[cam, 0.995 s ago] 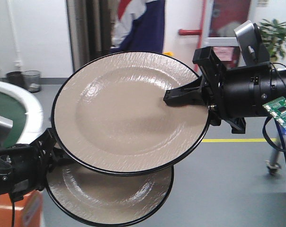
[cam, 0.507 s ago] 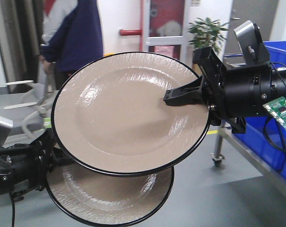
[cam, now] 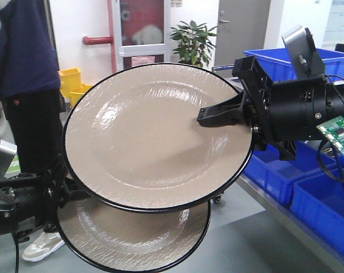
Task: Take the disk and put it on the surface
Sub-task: 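Hold both plates upright while the base drives to the steel table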
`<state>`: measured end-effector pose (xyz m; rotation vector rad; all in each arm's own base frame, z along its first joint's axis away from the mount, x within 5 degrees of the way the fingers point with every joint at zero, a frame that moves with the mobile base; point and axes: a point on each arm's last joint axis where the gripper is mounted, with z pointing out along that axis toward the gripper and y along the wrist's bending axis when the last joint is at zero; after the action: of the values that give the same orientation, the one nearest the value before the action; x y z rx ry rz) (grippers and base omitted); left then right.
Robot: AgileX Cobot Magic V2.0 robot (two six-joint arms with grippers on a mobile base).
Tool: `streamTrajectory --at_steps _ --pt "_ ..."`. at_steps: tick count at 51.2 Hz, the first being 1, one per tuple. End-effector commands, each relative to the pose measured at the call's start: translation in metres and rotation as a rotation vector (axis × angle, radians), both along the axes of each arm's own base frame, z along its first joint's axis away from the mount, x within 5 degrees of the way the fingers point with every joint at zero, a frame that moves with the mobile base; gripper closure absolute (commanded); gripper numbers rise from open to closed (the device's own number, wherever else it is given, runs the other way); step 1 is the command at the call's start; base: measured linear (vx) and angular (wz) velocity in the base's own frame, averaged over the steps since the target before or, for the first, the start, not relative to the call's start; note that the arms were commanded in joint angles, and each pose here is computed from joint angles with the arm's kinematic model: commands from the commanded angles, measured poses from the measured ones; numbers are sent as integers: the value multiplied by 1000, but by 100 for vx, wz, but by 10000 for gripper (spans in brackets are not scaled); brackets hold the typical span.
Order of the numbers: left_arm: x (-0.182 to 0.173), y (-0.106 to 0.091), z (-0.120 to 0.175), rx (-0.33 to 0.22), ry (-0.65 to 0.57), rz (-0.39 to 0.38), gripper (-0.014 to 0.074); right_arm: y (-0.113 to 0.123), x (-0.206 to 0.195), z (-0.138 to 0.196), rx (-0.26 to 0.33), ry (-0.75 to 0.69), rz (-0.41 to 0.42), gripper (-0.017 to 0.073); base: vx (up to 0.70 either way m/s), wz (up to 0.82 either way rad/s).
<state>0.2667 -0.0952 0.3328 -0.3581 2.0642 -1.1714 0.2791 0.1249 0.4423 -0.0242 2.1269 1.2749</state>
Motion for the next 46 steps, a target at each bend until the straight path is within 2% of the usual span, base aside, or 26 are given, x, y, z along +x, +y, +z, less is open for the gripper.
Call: streamTrajectory --at_steps 1,16,46 --pt "-6 -1 26 -108 -46 20 592 -4 -11 34 141 -90 -50 566 29 -21" --pt "-6 -1 26 -108 -46 20 592 -4 -11 34 141 -90 -50 566 32 -11" --pt "-6 -1 26 -108 -46 20 592 -4 -11 34 140 -92 -50 566 36 4"
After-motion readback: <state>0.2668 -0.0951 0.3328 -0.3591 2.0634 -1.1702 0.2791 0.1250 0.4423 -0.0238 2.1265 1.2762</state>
